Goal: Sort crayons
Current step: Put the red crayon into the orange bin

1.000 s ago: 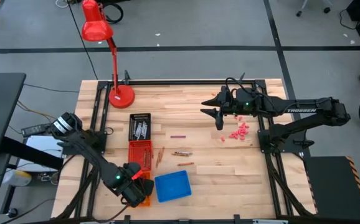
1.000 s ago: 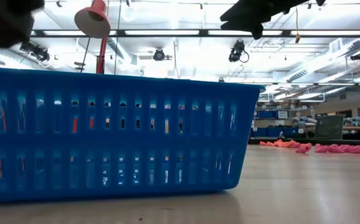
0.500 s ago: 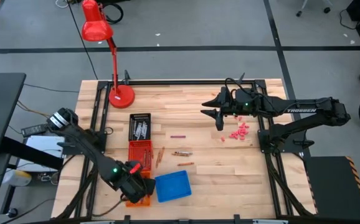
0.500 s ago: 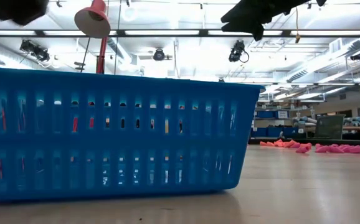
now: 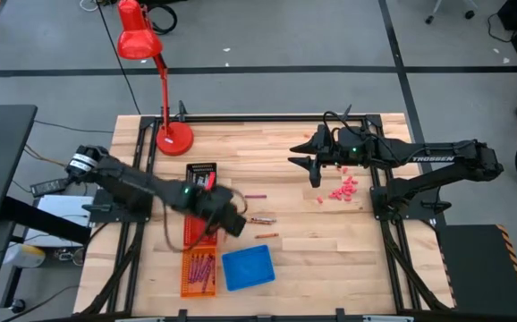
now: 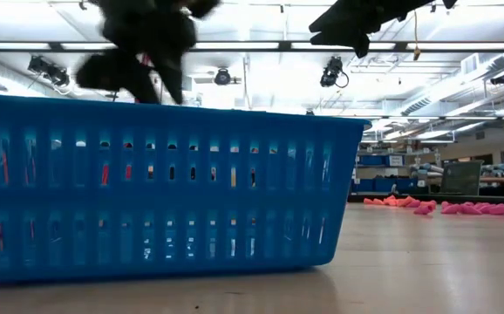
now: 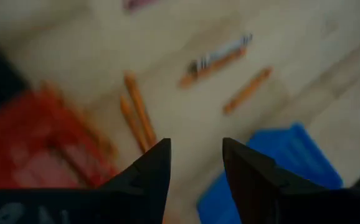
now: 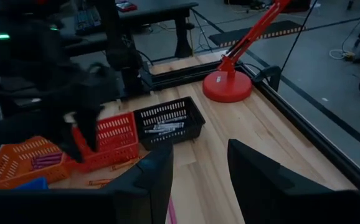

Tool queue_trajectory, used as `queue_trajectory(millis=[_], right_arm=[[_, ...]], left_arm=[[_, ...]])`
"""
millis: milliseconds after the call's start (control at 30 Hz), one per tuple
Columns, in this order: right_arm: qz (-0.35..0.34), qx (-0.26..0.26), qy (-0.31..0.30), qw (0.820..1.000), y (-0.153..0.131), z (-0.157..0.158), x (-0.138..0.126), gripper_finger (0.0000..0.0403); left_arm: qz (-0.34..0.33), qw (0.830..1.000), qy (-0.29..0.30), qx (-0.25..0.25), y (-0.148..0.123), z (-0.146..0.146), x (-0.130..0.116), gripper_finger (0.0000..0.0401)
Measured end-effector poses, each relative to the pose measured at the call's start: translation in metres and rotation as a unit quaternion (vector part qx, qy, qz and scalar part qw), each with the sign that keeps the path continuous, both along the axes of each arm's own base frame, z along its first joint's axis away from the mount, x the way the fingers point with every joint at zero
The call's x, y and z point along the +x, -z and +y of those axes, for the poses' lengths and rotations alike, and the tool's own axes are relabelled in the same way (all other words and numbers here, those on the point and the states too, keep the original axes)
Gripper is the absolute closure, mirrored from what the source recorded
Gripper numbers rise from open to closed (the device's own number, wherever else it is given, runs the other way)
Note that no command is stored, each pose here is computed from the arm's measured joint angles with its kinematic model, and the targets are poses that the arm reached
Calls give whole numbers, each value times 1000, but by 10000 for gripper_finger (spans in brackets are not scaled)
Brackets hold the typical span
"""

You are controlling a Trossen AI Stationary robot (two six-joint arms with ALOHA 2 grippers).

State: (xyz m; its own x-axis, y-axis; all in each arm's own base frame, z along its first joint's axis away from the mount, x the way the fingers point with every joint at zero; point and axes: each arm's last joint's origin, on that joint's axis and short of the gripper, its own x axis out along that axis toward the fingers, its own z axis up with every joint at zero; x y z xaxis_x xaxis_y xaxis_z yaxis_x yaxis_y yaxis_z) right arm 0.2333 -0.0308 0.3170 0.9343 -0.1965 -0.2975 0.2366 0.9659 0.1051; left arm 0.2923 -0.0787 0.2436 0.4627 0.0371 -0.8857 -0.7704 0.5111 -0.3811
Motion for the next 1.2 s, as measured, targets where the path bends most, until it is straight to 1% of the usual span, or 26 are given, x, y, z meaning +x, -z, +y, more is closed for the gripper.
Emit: queue_trajectory(millis=[100, 200, 267, 367, 433, 500, 533, 600, 667, 733, 900, 933, 1000, 1067, 1200], right_arm=[[0, -1, 1, 1000, 0, 0, 0, 247], [8, -6, 13, 1000, 1, -1, 0, 247], [13, -8, 22, 1000, 2, -2, -1, 247], [17, -3, 29, 999, 3, -3, -1, 247], [19, 5, 31, 999, 4, -3, -1, 247], [19, 10, 32, 999, 4, -3, -1, 247], [20, 14, 33, 999, 5, -3, -2, 247], [20, 23, 32, 999, 5, -1, -2, 247], [20, 28, 32, 999, 5, -1, -2, 247], [19, 30, 28, 999, 5, 1, -1, 247], [21, 35, 24, 999, 6, 3, -1, 247], [21, 35, 22, 999, 6, 3, -1, 247], [21, 36, 20, 999, 6, 3, -1, 247], [21, 37, 19, 999, 5, 3, -1, 247], [15, 37, 16, 999, 4, 3, -1, 247]], left_arm=[[7, 999, 32, 39, 4, 26, 9, 246], [7, 991, 95, 96, 12, 49, 21, 246], [1, 979, 145, 140, 19, 62, 30, 246], [-4, 955, 221, 198, 30, 76, 44, 246], [-6, 942, 250, 223, 40, 83, 53, 246], [7, 934, 269, 234, 50, 90, 57, 246], [1, 932, 270, 242, 53, 93, 62, 246], [18, 928, 281, 244, 62, 99, 63, 246], [16, 925, 284, 251, 69, 103, 68, 246], [27, 923, 292, 249, 76, 105, 69, 246], [16, 920, 328, 213, 89, 105, 73, 246], [6, 919, 331, 216, 90, 105, 76, 246], [13, 916, 338, 214, 93, 105, 75, 246], [6, 915, 339, 219, 95, 105, 78, 246], [22, 914, 344, 213, 105, 105, 79, 246]])
